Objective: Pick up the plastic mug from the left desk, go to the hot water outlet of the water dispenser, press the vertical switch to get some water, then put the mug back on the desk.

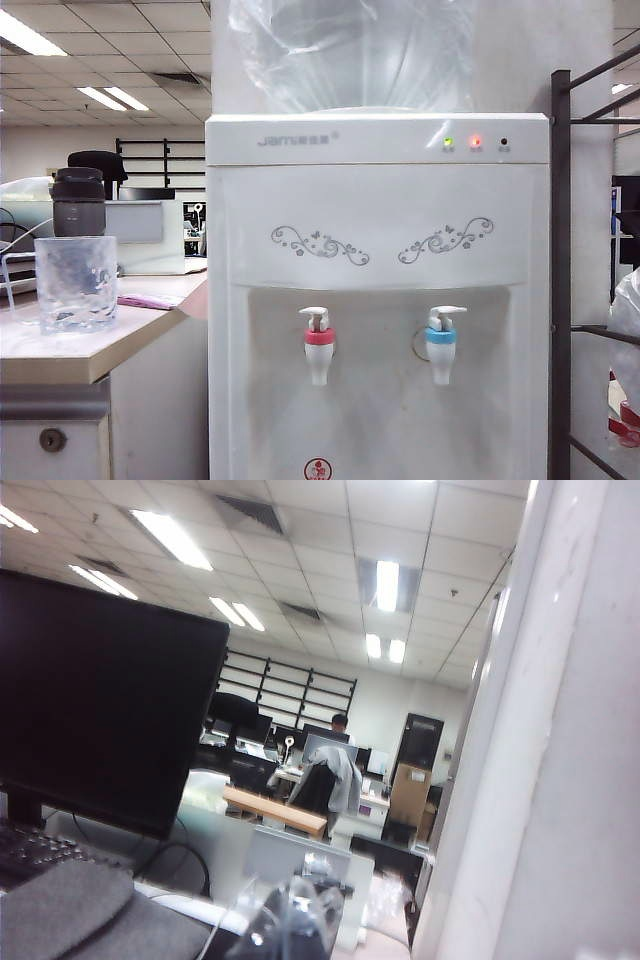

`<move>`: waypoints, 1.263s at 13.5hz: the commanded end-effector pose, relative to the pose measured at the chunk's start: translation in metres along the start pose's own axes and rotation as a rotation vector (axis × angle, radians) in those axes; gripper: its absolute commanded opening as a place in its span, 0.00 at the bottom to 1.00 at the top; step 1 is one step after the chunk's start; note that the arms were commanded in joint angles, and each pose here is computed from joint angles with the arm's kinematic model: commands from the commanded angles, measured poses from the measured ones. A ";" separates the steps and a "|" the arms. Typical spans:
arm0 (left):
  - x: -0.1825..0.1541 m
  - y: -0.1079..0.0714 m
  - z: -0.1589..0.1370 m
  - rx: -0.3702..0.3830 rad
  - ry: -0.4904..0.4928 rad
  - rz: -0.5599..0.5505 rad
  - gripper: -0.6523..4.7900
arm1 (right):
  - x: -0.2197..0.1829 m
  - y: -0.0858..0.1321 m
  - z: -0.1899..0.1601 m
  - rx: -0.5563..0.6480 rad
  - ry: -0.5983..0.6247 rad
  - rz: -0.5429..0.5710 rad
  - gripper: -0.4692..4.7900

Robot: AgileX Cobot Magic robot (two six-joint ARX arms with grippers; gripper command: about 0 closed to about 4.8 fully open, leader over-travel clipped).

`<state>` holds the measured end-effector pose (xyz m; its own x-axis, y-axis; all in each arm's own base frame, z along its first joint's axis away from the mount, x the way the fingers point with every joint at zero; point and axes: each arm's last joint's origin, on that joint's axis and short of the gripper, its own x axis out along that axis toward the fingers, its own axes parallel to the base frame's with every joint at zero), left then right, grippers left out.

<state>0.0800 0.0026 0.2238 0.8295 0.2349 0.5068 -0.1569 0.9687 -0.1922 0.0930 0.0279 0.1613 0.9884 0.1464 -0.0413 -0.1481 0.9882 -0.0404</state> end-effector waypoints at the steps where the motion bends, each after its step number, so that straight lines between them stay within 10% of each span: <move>1: 0.000 0.000 -0.006 0.025 0.065 0.001 0.11 | 0.000 -0.010 0.013 0.027 -0.134 -0.100 0.09; 7: -0.012 0.006 -0.052 0.152 0.484 0.010 0.11 | 0.000 -0.017 0.012 0.023 -0.116 -0.171 0.09; 11: -0.013 0.007 -0.053 0.155 0.474 0.033 0.11 | 0.001 -0.016 -0.006 0.001 0.062 -0.163 0.09; 17: -0.015 0.001 -0.054 0.103 0.503 -0.182 0.11 | 0.001 -0.016 0.005 0.015 -0.052 -0.165 0.09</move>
<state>0.0970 -0.0051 0.1719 0.9979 0.0101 0.0640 -0.0071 0.9989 -0.0466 0.0962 0.0123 0.1660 0.9998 -0.0176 0.0069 0.0178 0.9994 -0.0300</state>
